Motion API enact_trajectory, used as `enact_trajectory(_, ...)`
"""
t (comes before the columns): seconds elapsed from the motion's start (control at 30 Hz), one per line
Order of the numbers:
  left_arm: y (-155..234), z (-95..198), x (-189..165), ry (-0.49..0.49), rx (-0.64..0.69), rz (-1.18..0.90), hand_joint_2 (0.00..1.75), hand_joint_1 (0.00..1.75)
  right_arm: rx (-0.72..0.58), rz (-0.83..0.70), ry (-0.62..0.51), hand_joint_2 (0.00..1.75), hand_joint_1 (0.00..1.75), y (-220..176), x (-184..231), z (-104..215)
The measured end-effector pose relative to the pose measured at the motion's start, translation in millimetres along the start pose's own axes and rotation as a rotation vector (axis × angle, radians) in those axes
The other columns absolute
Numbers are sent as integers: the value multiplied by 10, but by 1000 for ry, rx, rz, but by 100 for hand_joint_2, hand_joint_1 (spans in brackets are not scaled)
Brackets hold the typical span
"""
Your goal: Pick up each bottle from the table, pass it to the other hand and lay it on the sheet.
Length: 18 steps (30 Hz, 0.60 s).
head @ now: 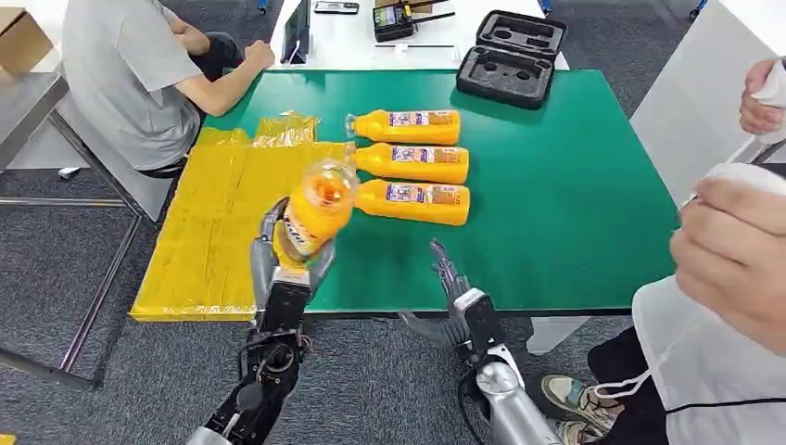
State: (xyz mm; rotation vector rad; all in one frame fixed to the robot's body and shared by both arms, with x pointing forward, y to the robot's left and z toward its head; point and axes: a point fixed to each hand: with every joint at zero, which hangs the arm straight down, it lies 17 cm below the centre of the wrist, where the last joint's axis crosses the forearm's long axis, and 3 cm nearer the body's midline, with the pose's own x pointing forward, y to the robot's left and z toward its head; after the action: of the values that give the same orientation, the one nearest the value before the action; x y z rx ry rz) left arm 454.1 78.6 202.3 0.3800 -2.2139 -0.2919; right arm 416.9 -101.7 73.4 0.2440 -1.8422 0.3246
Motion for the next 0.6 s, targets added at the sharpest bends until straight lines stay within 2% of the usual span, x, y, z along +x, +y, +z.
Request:
enact_trajectory(0.2, -56, -23, -149, -196, -202, -438, 175, 161, -1, -8, 6, 175, 0, 24, -17, 30)
enact_trajectory(0.4, 283, -95, -617, -105, -220, -657, 175, 164, -7, -23, -5, 175, 0, 77, 32, 73)
enact_trajectory(0.47, 399, -112, -740, -62, -212, -702, 175, 166, -10, -31, -15, 175, 0, 106, 75, 81)
enact_trajectory(0.5, 460, -118, -799, -36, -205, -719, 175, 161, -11, -35, -20, 175, 0, 121, 97, 83)
enact_trajectory(0.53, 516, -124, -852, -11, -198, -739, 175, 166, -12, -37, -23, 175, 0, 134, 111, 92)
enact_trajectory(0.6, 640, -135, -946, 38, -179, -773, 175, 166, -13, -42, -32, 175, 0, 156, 150, 103)
